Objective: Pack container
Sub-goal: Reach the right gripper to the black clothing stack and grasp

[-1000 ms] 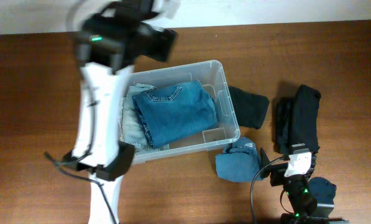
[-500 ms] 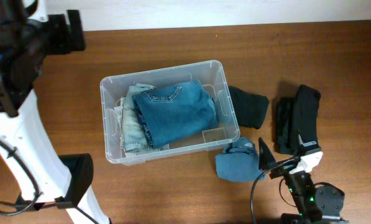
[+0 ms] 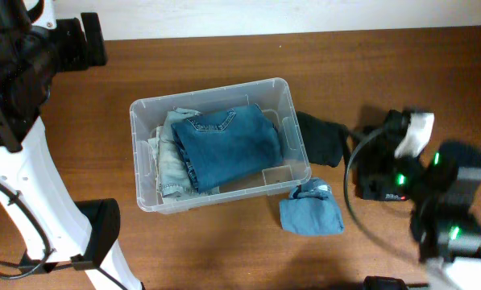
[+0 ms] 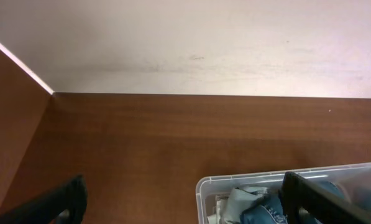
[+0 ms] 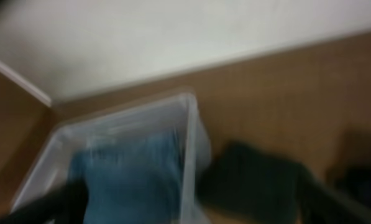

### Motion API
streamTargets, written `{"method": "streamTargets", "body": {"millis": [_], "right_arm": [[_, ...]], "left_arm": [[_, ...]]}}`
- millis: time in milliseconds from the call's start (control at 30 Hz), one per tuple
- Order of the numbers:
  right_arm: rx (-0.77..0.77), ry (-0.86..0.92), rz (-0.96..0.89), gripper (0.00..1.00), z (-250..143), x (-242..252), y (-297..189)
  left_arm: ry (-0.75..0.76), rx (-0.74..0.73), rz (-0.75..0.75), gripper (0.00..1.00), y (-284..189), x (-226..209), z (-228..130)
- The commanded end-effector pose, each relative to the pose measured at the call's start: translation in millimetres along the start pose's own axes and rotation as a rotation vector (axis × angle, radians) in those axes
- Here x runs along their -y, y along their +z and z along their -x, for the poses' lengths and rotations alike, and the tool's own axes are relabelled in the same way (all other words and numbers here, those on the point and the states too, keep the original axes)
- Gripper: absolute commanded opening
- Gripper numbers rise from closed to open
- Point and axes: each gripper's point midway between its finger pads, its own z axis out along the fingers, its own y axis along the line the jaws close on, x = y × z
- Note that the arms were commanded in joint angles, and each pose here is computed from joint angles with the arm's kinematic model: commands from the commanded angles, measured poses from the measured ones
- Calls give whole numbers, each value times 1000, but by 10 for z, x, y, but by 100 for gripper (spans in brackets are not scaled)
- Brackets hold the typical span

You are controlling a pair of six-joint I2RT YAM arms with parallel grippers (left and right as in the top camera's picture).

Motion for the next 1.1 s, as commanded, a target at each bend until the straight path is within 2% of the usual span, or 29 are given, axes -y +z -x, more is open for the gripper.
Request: {"method": "streamTargets", "body": {"millis": [0,133,200,267,367,467,733,833,1067], "right_arm": [[-125,61,49,98,299,-74,205],[-272,94,-28,98,332,220,538],[-321,144,-130,98,330,515,612],[-351,214,-254,98,368,967,609],[-353,293,-326,98,374,1426,524],[-386,360,-391,98,215,1945,393],[-595,553,-357,98,-661,2789,267],[-644,574,-299,98,-903,2896,309],[-713,584,-185,98,-1205,2845,482]], "left_arm": [[-10,11,11,100,-37,-29,15],[-10,11,11,99,-37,-29,15],[-9,11,10,99,-37,-28,15],[-9,11,10,99,-37,-28,15],[-10,11,11,99,-37,-29,15],[-9,11,10,99,-37,-28,15],[-10,11,11,99,-37,-29,15],[-9,11,10,99,-37,-28,15],[-9,11,10,99,-37,-28,16]]}}
